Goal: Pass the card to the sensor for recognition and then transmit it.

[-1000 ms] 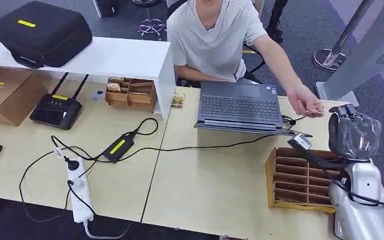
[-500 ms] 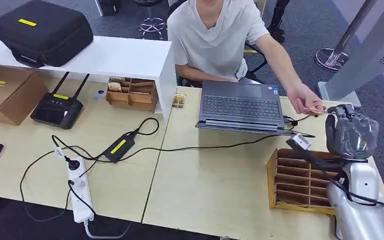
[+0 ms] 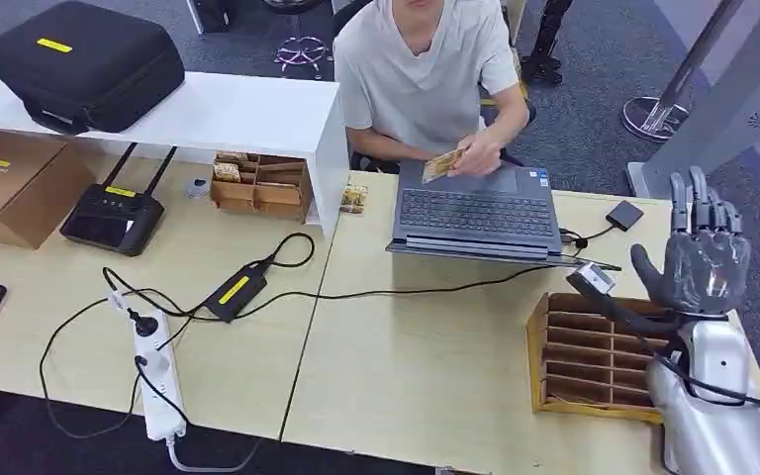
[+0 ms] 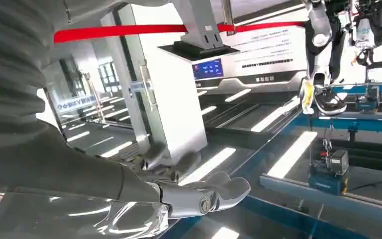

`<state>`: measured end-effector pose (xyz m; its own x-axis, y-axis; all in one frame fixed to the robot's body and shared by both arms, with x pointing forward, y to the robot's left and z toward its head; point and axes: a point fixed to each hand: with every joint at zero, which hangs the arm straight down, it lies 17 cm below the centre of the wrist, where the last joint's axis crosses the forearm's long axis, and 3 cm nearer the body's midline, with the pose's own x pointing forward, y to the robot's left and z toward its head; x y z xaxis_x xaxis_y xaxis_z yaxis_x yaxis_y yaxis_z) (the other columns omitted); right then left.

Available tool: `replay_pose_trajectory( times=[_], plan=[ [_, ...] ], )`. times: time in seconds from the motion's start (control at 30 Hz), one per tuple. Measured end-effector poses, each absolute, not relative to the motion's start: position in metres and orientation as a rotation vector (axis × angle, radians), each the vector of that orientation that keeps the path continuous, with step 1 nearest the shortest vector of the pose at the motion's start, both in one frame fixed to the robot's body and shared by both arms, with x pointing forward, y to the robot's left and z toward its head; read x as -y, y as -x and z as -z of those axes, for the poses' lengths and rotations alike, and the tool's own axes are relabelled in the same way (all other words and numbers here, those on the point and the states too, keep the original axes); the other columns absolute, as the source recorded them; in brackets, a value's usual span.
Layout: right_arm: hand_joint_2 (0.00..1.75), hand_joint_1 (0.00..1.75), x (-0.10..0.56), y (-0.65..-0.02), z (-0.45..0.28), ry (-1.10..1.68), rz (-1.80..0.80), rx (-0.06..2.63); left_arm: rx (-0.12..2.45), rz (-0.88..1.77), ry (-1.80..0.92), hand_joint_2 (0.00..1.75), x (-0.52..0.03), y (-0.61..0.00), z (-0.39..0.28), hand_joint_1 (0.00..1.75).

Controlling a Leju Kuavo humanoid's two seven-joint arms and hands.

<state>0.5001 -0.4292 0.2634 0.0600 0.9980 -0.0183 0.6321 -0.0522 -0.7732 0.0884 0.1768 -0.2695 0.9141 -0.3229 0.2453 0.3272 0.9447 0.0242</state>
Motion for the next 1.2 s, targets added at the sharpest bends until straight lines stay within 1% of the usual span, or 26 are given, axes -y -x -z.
replay_pose_trajectory(
  times=[0.17,0.3,0.4,0.5,0.6,0.67,0.87,1.03,1.2],
  plan=[
    [1.75,0.00,0.451,-0.498,-0.262,1.788,-0.808,1.572,0.246,0.328,0.016,1.75,-0.178,-0.087,0.270,0.00],
    [1.75,0.00,0.488,-0.494,-0.260,1.861,-0.831,1.452,0.245,0.321,0.015,1.75,-0.178,-0.087,0.270,0.00],
    [1.75,0.00,0.532,-0.487,-0.262,1.949,-0.860,1.316,0.237,0.309,0.012,1.75,-0.179,-0.085,0.271,0.00],
    [1.75,0.00,0.584,-0.476,-0.265,2.048,-0.908,1.118,0.226,0.297,0.009,1.75,-0.180,-0.083,0.271,0.00],
    [1.75,0.00,0.635,-0.460,-0.269,2.121,-0.940,0.919,0.219,0.292,0.005,1.75,-0.181,-0.080,0.272,0.00],
    [1.75,0.00,0.663,-0.448,-0.272,2.143,-0.932,0.834,0.215,0.288,0.004,1.75,-0.182,-0.078,0.272,0.00],
    [1.75,0.00,0.724,-0.416,-0.270,2.141,-0.880,0.605,0.201,0.284,-0.001,1.75,-0.183,-0.075,0.273,0.00],
    [1.75,0.00,0.777,-0.370,-0.266,2.133,-0.839,0.411,0.182,0.285,-0.008,1.75,-0.184,-0.070,0.274,0.00],
    [1.75,0.00,0.810,-0.328,-0.253,2.105,-0.815,0.271,0.176,0.289,-0.013,1.75,-0.184,-0.069,0.274,0.00]
  ],
)
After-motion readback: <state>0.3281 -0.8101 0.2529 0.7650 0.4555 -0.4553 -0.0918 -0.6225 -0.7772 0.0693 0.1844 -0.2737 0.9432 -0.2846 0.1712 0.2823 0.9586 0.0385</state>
